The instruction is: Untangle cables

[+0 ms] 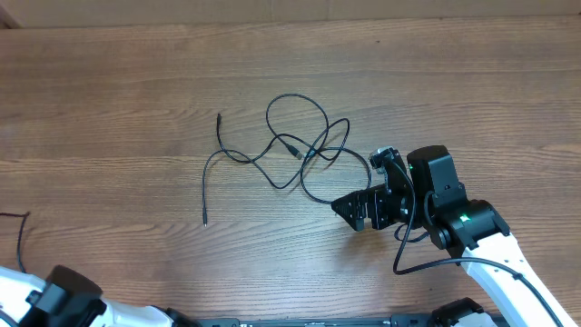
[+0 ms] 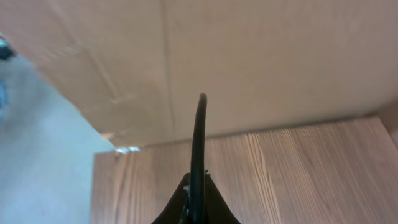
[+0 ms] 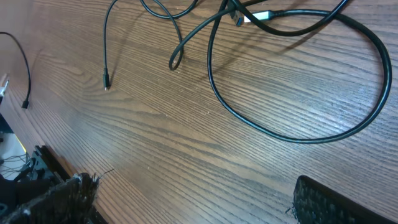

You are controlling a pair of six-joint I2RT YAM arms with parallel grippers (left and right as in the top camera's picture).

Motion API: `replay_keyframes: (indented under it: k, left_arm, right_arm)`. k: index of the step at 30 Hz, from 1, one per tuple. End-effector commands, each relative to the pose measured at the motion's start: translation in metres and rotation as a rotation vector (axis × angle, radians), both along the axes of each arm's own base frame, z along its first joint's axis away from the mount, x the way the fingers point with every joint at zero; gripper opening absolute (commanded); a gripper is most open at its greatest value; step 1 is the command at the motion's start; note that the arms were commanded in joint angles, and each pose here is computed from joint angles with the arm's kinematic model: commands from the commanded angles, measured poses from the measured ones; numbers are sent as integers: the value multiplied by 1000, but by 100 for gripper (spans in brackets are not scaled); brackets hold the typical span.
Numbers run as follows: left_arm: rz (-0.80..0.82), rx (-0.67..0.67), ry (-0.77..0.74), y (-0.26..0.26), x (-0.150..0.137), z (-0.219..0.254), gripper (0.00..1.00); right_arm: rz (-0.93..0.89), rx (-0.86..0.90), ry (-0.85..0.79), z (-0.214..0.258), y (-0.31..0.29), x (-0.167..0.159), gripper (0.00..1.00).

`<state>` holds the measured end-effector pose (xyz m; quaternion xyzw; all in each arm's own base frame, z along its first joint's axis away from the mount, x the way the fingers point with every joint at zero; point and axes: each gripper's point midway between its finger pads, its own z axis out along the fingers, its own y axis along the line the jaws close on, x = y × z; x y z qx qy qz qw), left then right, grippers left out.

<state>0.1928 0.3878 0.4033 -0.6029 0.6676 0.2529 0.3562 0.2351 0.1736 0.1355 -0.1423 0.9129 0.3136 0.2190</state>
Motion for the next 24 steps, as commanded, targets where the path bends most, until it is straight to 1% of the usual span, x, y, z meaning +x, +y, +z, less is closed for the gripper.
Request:
replay_keyframes:
  k: [1,4,8,12,15,16,17,18,21,24]
  left_arm:
    - [-118,-152,-54,-2,35,-38,4]
    - [-159,-268,-43,-7,49,-70,4]
    - [-129,-465,-29,-19,54,-116,4]
    - [-31,-678,-11,-35,51,-161,4]
    - [54,-812,37,-47,43,-190,4]
    - [56,-838,44,-48,45,-198,4]
    - [25,-869,49,-51,49,-206,4]
    - [-27,-929,57,-60,57,-219,4]
    - [-53,-991,84,-72,62,-235,4]
    - [-83,-1009,120,-80,67,-246,4]
  right_arm:
    - [-3,6,-25,6,0,4,100]
    - [-3,6,-25,6,0,4,100]
    - [-3,6,-27,6,0,4,100]
    - [-3,6,-30,6,1,5,100]
    - [-3,8,-33,7,1,5,100]
    - [-3,8,-34,7,1,5,100]
    - [-3,8,-34,7,1,6,100]
    - [-3,9,-37,7,1,6,100]
    - [-4,11,-44,8,1,7,100]
    - [-4,11,-44,8,1,7,100]
